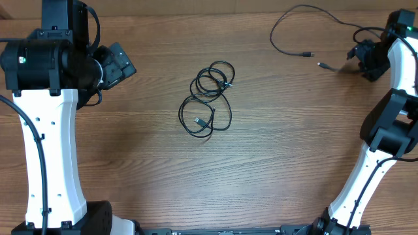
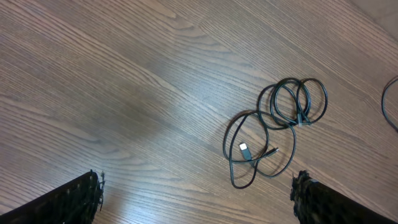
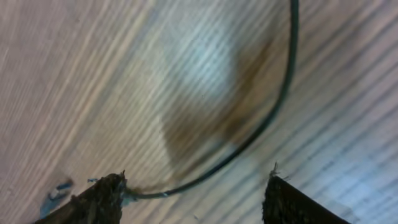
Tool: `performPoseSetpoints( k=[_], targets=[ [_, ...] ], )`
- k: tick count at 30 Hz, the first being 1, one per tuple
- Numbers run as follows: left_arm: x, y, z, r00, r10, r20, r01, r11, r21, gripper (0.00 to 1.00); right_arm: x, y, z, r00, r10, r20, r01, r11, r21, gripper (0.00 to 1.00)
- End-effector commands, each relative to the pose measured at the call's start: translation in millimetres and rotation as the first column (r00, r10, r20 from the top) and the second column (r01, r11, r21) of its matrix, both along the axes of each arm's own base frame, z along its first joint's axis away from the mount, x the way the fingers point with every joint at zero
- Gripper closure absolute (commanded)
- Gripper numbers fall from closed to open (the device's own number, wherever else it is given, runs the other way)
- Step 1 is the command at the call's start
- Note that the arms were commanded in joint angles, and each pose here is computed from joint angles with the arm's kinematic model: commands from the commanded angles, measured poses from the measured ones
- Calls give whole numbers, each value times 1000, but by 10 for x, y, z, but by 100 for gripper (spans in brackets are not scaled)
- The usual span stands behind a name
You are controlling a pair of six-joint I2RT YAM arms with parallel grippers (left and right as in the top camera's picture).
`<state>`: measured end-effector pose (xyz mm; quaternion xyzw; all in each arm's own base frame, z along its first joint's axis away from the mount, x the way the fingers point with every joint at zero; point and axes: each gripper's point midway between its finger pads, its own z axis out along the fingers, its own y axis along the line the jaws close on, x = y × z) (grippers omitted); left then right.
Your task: Untangle cables
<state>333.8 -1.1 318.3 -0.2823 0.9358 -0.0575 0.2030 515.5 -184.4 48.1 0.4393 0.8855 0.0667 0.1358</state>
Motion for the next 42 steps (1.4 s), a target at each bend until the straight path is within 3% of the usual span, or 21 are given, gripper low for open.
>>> performPoseSetpoints(
  k=[1, 6, 9, 13, 19, 27, 33, 40, 41, 42],
  targets=[
    [18, 3, -26, 1000, -7, -6, 7, 1000, 3, 0, 16, 43, -3, 998, -58, 0, 58, 998, 15, 32],
    [18, 3, -26, 1000, -8, -5, 8, 1000, 3, 0, -76, 77, -115, 988, -150, -45, 152, 987, 46, 32],
    [18, 3, -26, 1000, -7, -6, 7, 1000, 3, 1, -133, 99, -235, 977, -200, -71, 204, 977, 63, 27],
    [18, 3, -26, 1000, -7, -6, 7, 1000, 3, 0, -27, 120, -346, 982, -188, -21, 189, 978, 87, 28],
    [18, 3, -26, 1000, -7, -6, 7, 1000, 3, 0, 156, 78, -308, 981, -184, 61, 179, 980, 88, 47],
    [18, 3, -26, 1000, -8, -6, 8, 1000, 3, 1, 504, 59, -148, 962, -162, 221, 139, 984, 114, 96],
    [18, 3, -26, 1000, -8, -6, 8, 1000, 3, 1, 880, 105, 227, 906, -111, 408, 46, 985, 167, 96],
    [18, 3, -26, 1000, -7, -6, 7, 1000, 3, 1, 1072, -87, 854, 829, -93, 552, -6, 985, 175, 95],
    [18, 3, -26, 1000, -8, -6, 8, 1000, 3, 1, 1091, -62, 921, 816, -82, 572, -35, 981, 190, 91],
    [18, 3, -26, 1000, -8, -6, 8, 1000, 3, 0, 1096, -26, 947, 811, -74, 581, -58, 977, 206, 74]
  ],
)
